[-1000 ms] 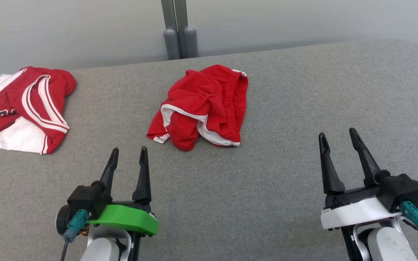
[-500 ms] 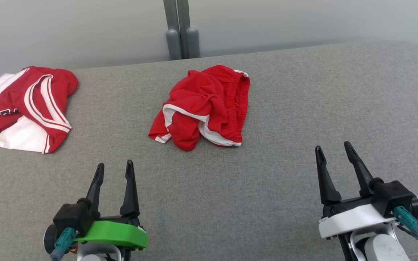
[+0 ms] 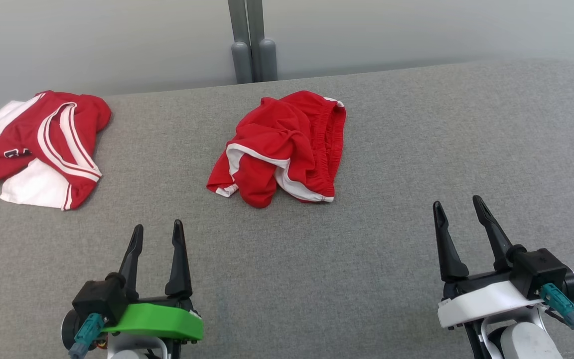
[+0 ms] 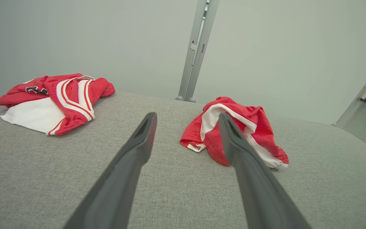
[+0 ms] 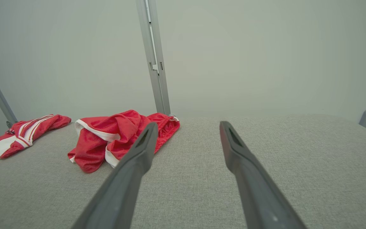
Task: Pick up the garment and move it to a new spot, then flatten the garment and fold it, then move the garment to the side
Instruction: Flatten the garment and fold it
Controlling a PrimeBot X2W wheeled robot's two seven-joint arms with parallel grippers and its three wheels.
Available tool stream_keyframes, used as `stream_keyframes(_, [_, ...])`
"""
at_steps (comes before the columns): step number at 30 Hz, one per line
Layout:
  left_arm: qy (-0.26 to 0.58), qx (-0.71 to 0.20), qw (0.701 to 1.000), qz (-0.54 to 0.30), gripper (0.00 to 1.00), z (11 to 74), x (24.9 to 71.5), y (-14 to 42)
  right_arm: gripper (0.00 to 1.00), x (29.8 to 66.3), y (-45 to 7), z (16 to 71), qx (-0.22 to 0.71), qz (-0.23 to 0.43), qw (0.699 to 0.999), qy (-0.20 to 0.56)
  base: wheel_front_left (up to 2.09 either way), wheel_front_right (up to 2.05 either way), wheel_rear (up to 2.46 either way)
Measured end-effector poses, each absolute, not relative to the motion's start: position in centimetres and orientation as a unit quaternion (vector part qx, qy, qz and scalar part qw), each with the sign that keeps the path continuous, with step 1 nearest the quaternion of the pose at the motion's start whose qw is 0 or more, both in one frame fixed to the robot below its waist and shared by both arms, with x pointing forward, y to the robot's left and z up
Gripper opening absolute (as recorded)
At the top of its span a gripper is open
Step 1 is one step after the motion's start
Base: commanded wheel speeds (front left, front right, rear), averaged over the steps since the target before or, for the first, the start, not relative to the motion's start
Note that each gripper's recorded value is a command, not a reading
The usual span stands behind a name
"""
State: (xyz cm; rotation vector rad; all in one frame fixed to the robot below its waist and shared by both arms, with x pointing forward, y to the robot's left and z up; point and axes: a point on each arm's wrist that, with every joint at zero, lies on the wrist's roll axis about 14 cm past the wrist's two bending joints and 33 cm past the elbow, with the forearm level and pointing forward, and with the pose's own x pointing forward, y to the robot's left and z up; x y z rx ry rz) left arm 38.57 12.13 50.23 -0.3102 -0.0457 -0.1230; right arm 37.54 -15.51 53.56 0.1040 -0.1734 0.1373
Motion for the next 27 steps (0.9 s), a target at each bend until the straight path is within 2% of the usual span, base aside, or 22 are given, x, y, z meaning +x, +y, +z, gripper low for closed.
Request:
stream_keyframes(6, [-0.023,-0.154,0.986,-0.059,1.0,50.3,38.5,12.2,1.0,37.7,-15.3,53.4,0.052,0.071,0.993,-0.084,0.0,0.0,0.0])
stream_keyframes(13, [-0.015,-0.157,0.986,-0.05,1.0,49.7,38.2,12.6,1.0,39.2,-12.9,51.9,0.035,0.108,0.992,-0.06,0.0,0.0,0.0])
stream_keyframes(27, [-0.008,-0.156,0.988,0.006,1.0,48.8,38.4,16.0,1.0,45.2,-5.5,43.9,0.019,0.205,0.977,0.063,0.0,0.0,0.0])
